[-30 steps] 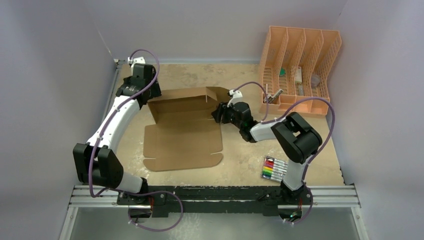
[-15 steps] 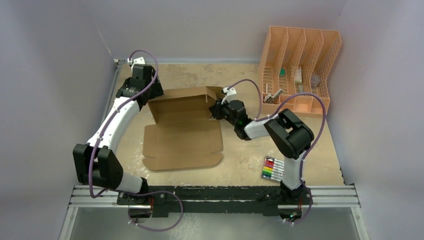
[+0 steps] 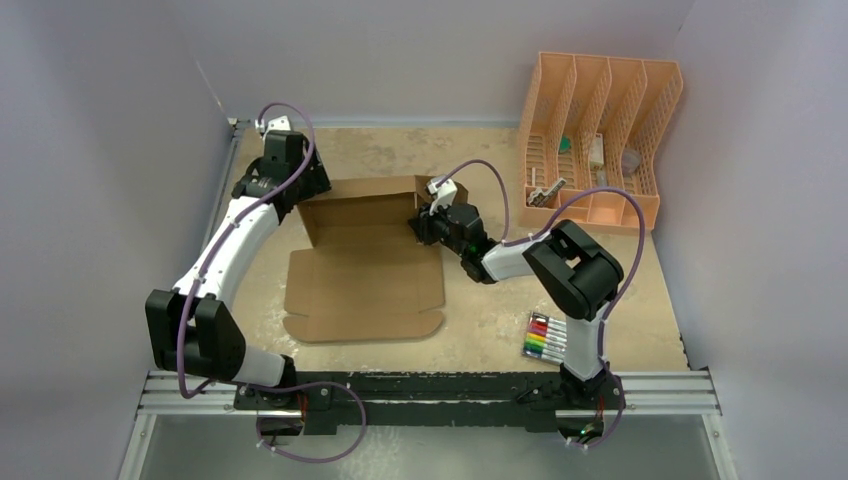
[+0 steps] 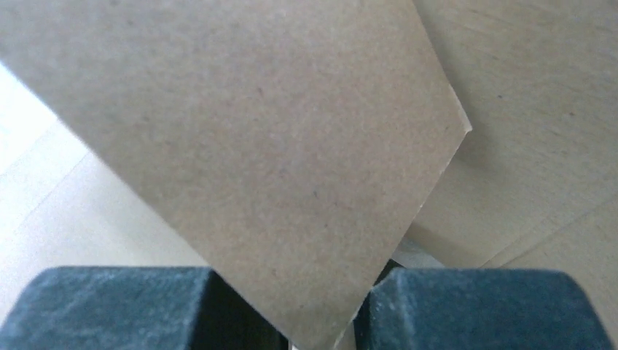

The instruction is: Fold the paper box

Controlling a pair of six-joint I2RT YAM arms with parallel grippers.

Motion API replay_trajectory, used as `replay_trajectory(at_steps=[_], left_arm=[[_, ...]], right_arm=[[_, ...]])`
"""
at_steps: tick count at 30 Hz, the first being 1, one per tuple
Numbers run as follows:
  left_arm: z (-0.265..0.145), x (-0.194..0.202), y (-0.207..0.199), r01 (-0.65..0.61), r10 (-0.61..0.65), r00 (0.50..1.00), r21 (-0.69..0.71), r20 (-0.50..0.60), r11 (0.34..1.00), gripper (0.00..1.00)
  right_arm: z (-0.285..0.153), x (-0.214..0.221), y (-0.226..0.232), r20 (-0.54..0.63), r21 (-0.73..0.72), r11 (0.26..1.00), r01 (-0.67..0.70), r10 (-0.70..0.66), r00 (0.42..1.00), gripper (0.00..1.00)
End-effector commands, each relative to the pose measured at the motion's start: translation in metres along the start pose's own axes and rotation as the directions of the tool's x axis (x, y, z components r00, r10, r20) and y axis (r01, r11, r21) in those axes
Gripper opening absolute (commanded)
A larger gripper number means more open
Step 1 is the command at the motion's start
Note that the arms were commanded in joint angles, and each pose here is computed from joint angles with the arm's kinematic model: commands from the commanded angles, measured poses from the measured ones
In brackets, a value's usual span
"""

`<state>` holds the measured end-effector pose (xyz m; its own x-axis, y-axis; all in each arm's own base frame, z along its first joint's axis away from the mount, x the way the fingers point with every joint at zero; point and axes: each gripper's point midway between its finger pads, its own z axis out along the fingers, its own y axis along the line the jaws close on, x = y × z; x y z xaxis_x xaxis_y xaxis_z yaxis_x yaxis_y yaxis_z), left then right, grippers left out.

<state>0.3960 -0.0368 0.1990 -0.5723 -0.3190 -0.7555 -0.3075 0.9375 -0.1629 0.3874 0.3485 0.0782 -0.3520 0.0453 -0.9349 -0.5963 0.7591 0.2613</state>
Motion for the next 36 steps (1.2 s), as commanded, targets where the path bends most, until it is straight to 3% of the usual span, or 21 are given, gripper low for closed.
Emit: replay_trajectory(at_steps=[1,7,16,23,31,36], left_arm=[[-0.006,0.012,0.0,-0.003,0.004,0.999,0.018,-0.037,1.0,0.72],[-0.009,0.006,0.008,-0.023,0.023,1.0,-0.018,-0.011,1.0,0.72],[-0.01,0.001,0.01,-0.027,0.027,1.0,-0.029,0.007,0.999,0.72],[-0.011,0.001,0.01,-0.031,0.032,0.999,-0.028,0.009,0.999,0.72],[-0.012,0.001,0.011,-0.044,0.045,0.999,-0.029,0.01,0.999,0.72],[-0.012,0.002,0.009,-0.047,0.047,0.999,-0.019,0.005,0.999,0.72]], right_arm=[[-0.002,-0.018,0.021,0.017,-0.101,0.991,0.092,-0.091,0.996,0.23],[-0.031,-0.034,0.037,0.014,-0.191,0.96,0.204,-0.206,0.979,0.37],[-0.08,-0.026,0.024,-0.103,-0.227,0.915,0.334,-0.363,0.926,0.52],[-0.121,-0.042,-0.002,-0.179,-0.213,0.882,0.42,-0.458,0.871,0.54],[-0.138,-0.094,-0.018,-0.184,-0.143,0.818,0.557,-0.575,0.797,0.61],[-0.128,-0.121,-0.028,-0.15,-0.094,0.82,0.564,-0.572,0.807,0.62]])
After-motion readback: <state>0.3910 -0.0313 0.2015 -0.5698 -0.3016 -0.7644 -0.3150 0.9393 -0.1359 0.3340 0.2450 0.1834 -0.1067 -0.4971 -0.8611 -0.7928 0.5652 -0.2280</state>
